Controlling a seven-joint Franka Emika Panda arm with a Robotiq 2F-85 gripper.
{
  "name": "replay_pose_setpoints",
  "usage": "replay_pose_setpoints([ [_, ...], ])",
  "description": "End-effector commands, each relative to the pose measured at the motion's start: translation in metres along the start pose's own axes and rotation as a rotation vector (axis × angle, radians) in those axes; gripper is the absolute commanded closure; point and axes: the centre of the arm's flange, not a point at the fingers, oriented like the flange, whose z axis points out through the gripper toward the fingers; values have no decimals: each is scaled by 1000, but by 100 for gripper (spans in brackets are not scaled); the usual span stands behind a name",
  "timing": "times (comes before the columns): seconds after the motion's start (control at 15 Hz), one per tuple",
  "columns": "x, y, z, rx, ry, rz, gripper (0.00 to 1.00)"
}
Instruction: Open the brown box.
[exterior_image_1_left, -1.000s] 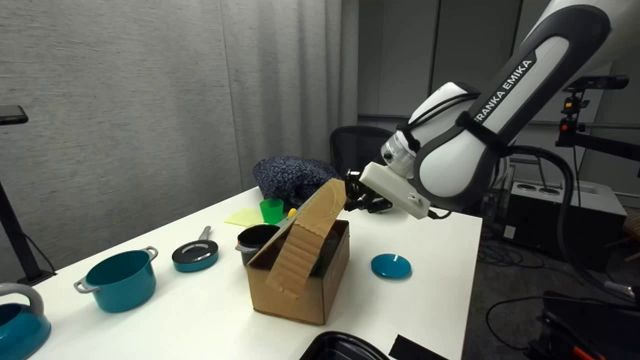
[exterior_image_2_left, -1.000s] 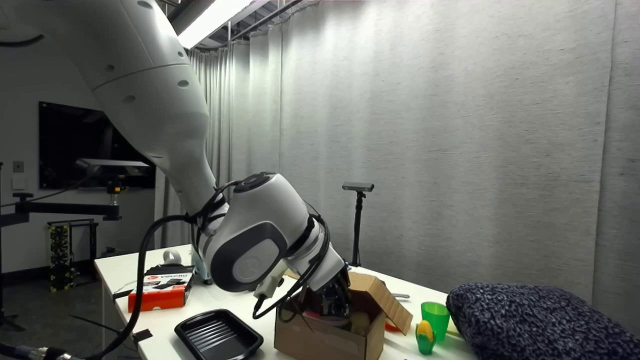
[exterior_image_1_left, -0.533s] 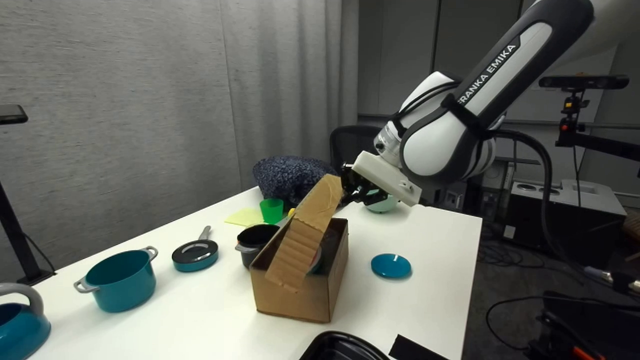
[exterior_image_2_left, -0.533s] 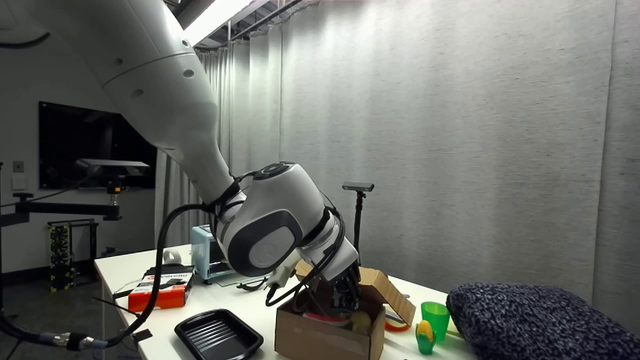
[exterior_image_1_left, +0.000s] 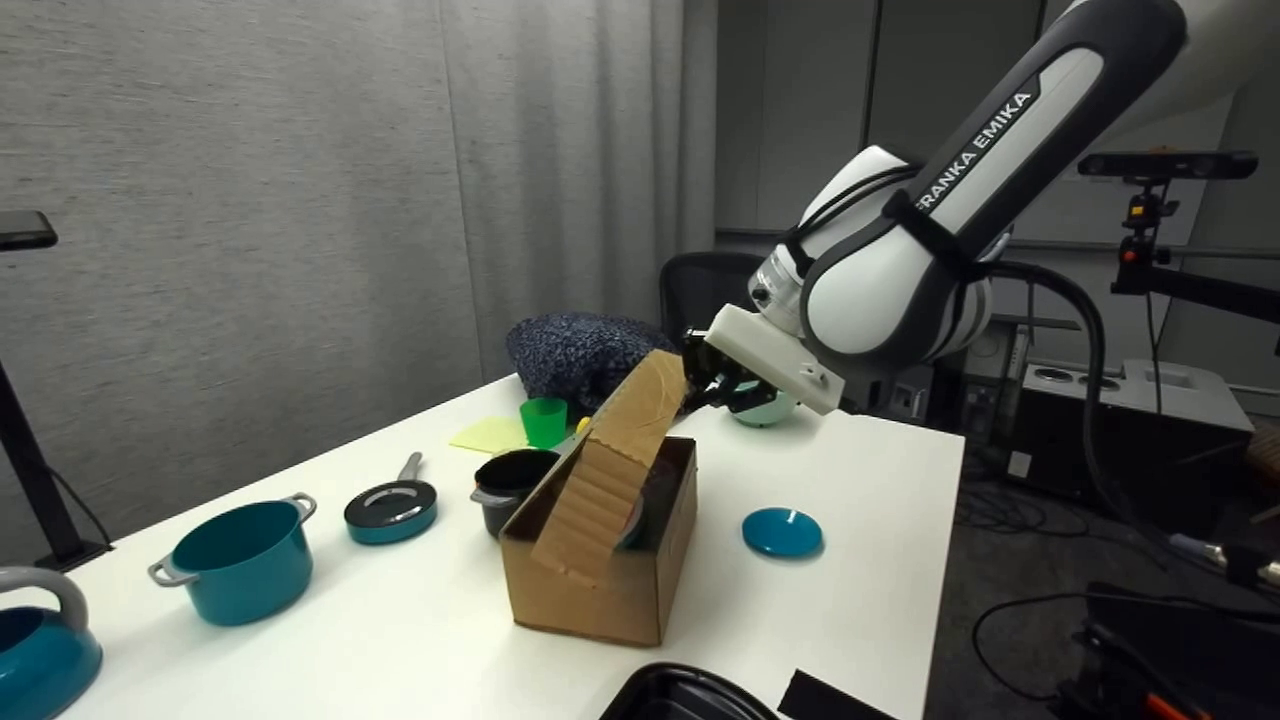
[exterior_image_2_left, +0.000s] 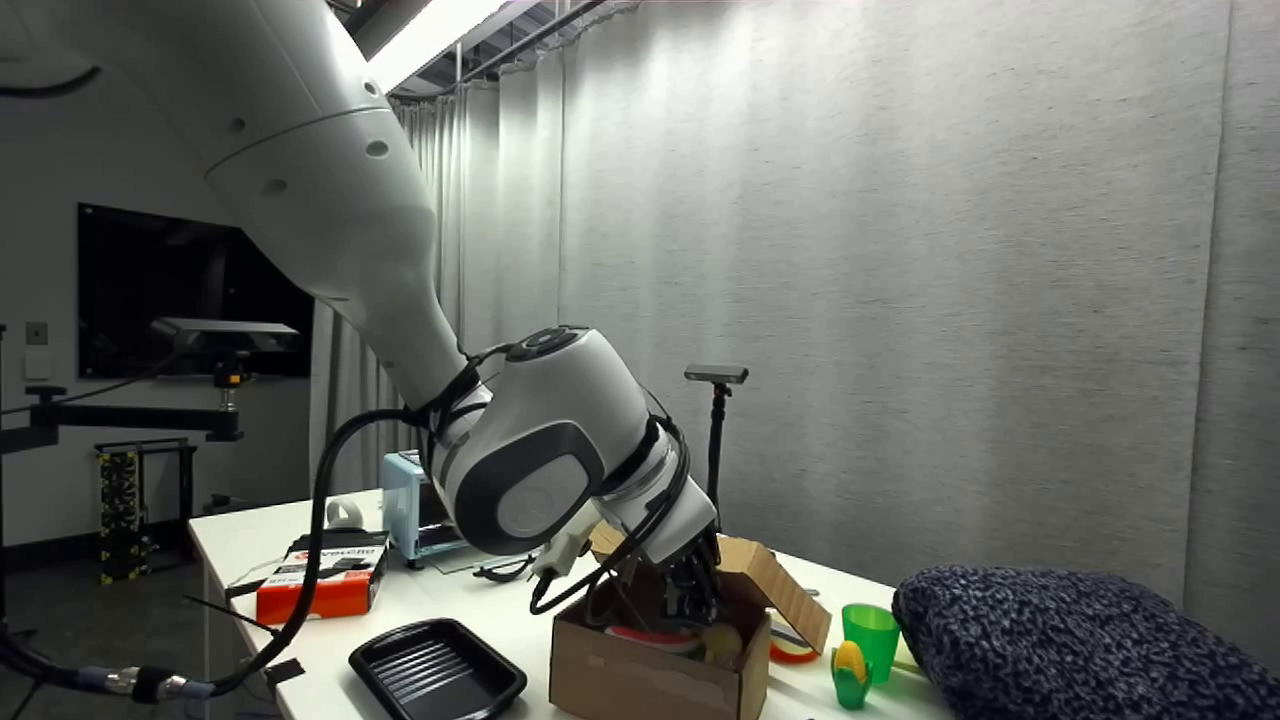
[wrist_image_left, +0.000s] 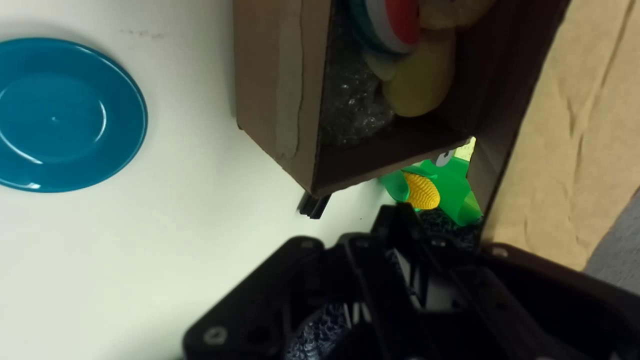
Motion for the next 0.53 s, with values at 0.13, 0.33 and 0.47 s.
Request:
replay_pose_setpoints([
  [0.13,-10,-26,-4,92,3,-15,99],
  [0.33,-25,-69,-17,212,0,-43,99],
  [0.47,-31,-96,-24,280,6,-60,99],
])
